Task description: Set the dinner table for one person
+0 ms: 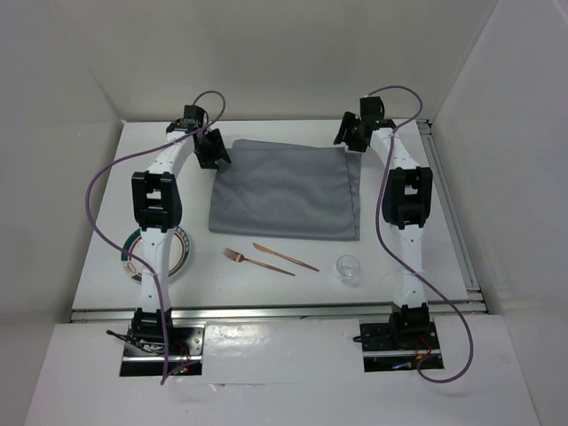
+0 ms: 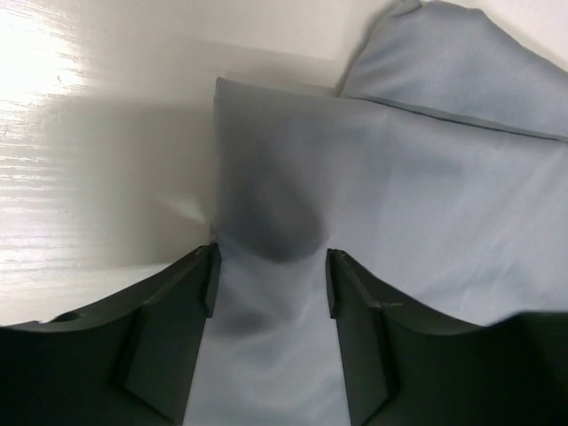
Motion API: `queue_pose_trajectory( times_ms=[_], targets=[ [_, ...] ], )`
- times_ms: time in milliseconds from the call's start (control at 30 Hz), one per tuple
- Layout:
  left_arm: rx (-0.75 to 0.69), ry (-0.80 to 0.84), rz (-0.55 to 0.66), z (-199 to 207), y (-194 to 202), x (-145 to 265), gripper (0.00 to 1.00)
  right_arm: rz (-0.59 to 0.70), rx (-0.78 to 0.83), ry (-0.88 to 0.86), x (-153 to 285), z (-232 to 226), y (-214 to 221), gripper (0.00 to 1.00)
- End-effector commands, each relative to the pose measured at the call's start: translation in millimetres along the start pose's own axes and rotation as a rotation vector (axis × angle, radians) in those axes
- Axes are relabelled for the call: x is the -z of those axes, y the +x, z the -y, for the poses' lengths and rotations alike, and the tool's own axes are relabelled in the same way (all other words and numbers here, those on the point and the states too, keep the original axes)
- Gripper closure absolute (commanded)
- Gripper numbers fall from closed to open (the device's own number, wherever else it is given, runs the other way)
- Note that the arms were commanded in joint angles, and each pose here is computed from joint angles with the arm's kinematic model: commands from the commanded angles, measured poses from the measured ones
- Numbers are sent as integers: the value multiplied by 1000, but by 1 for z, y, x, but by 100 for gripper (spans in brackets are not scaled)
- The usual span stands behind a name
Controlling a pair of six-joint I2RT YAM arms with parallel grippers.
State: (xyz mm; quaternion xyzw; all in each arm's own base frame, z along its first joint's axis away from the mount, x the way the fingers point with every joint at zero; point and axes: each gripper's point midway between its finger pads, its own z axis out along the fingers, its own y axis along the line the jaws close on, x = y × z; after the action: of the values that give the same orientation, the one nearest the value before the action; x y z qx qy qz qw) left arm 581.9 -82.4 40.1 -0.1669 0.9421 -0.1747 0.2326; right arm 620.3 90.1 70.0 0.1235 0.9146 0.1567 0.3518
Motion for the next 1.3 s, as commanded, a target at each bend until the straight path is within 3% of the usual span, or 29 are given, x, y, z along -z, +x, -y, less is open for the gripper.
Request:
queue_pose_trajectory(
  times_ms=[0,67,167,333,367,433,467,600,867,1100,1267],
  targets=[
    [11,17,17,1,-6,-10,36,41,20,-20,-9,4,-18,34],
    [17,21,26,2,-8,-10,41,31,14,-37,-14,7,-16,34],
    [17,30,22,4,-8,-10,56,23,5,-61,-17,4,-13,34],
    [17,46,55,12,-18,3,78,35,10,-92,-22,0,-15,43],
    [17,47,55,12,-17,1,86,28,11,-107,-22,-3,-14,47],
    [13,55,71,16,-22,10,94,35,14,-122,-21,-5,-16,55],
    [15,51,63,14,-19,8,100,41,17,-136,-21,-8,-17,65],
    [9,53,91,20,-25,26,100,71,14,-139,-14,-10,-23,100],
    [-17,78,162,35,-39,66,100,232,26,-124,30,-24,-69,100],
    [-54,117,220,51,-51,100,100,320,8,-92,63,-26,-90,100],
    [-81,200,221,72,-54,101,100,333,-10,-44,71,-17,-87,100]
  ],
)
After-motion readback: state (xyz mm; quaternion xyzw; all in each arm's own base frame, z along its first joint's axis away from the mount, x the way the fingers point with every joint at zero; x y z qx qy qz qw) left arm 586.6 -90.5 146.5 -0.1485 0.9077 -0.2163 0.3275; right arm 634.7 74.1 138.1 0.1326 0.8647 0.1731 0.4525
